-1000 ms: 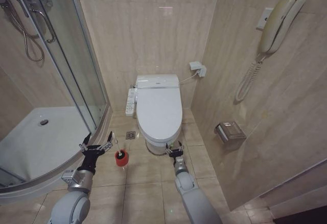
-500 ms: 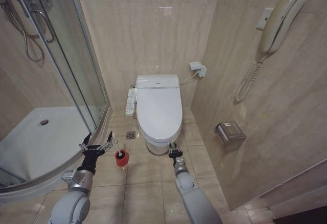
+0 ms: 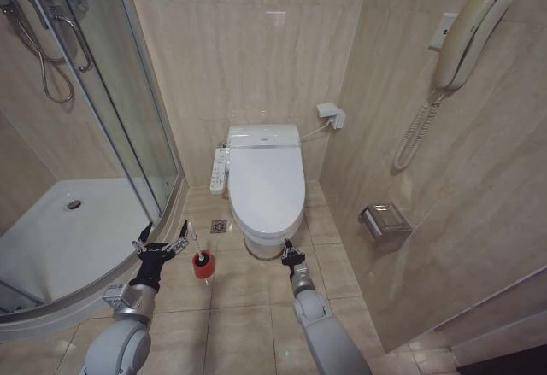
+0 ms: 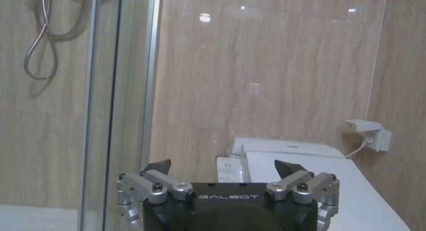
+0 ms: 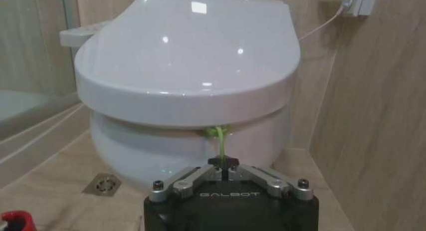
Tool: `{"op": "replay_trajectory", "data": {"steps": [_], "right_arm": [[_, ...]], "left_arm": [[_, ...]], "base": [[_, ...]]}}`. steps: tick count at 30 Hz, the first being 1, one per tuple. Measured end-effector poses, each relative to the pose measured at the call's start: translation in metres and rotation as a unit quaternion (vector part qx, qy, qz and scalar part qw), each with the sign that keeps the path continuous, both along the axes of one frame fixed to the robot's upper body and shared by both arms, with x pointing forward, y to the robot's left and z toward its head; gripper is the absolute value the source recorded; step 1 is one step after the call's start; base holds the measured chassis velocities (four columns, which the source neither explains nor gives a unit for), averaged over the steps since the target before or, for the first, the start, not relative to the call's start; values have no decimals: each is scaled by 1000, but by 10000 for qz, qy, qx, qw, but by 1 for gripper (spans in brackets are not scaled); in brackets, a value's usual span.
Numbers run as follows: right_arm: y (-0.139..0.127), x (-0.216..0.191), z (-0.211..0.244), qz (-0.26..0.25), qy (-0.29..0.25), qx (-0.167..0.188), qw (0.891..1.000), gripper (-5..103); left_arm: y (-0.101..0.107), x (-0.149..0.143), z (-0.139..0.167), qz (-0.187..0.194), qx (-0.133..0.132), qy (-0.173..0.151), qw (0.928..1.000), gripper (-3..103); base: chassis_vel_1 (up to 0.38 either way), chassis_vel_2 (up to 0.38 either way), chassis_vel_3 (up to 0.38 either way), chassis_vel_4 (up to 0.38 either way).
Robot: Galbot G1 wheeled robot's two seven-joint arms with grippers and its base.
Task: Open the toilet lid, clean the toilet bowl with a toilet brush, close the toilet lid, and flush.
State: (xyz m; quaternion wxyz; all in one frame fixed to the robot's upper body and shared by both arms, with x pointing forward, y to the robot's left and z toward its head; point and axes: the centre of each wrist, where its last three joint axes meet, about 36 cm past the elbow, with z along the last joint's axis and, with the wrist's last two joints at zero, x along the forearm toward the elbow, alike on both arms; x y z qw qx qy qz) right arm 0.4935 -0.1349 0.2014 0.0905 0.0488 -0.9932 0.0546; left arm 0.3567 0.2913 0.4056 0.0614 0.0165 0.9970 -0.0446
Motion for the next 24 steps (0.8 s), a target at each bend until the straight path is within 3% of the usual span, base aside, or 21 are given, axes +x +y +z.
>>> {"op": "replay_trajectory", "data": {"steps": [7,24], "right_arm": [[1,-4,14,-144,-189,219,9995,1],[4,-5,30,-644,-717,118,9953,1]], "left_arm": [[0,0,0,0,0,0,10000,100],[0,0,0,0,0,0,10000,100]], "base": [[0,0,0,0],[0,0,0,0]]}}
